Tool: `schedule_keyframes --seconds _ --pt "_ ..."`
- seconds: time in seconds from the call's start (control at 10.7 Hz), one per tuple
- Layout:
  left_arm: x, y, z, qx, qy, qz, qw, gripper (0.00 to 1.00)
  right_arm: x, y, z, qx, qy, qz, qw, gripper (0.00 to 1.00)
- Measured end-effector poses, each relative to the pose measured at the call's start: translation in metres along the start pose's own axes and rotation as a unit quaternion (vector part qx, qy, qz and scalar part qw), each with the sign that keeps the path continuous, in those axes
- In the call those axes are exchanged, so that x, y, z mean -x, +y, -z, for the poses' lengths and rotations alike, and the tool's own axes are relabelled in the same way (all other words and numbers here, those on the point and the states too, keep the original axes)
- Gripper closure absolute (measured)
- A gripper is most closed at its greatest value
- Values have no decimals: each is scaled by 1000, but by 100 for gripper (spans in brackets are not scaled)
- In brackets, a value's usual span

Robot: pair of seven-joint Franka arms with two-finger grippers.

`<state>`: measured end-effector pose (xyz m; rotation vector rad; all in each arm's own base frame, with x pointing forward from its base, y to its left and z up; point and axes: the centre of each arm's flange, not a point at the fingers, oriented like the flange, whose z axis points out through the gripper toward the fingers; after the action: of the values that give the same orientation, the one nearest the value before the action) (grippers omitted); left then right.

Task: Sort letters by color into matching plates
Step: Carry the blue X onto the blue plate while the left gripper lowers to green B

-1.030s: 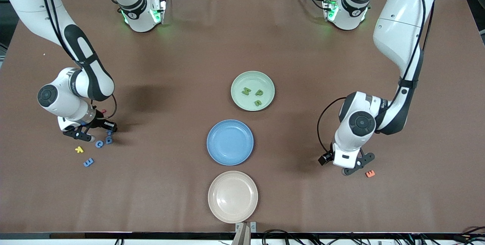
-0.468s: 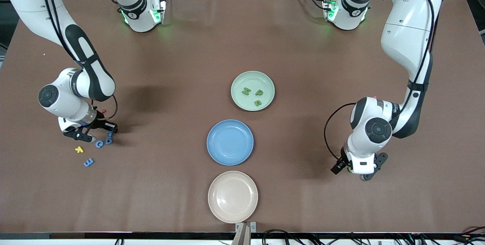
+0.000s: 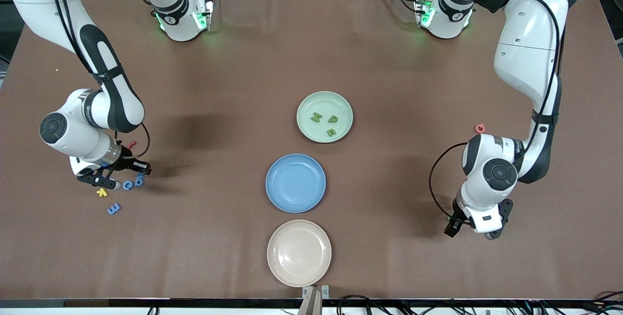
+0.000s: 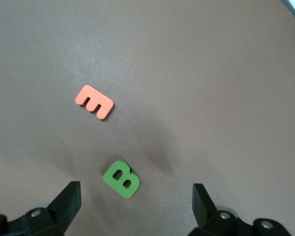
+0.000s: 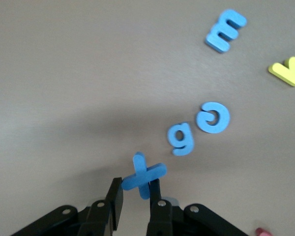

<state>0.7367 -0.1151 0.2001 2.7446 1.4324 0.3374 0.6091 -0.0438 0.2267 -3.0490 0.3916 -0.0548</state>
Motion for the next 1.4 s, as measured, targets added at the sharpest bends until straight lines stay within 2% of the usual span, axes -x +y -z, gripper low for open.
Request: schedule_keyframes --seconds 0.19,0.28,0.47,0.66,1.12,1.4 --pt "6 3 -1 1 0 -9 1000 0 -9 -37 32 -7 3 -1 1000 74" --pt "7 3 -1 -2 10 -45 999 0 -11 -63 46 -11 5 0 1000 74" --pt "10 2 -5 -18 40 -137 990 0 -10 -122 71 -19 10 9 1000 74" --pt "8 -2 -14 -30 43 -206 977 0 4 -178 80 -27 16 16 999 74" --pt "23 -4 -34 -41 36 -272 961 0 60 -315 58 -36 6 -6 999 74" --pt "20 -5 -34 -41 37 -280 958 0 88 -379 30 -37 0 -20 999 74"
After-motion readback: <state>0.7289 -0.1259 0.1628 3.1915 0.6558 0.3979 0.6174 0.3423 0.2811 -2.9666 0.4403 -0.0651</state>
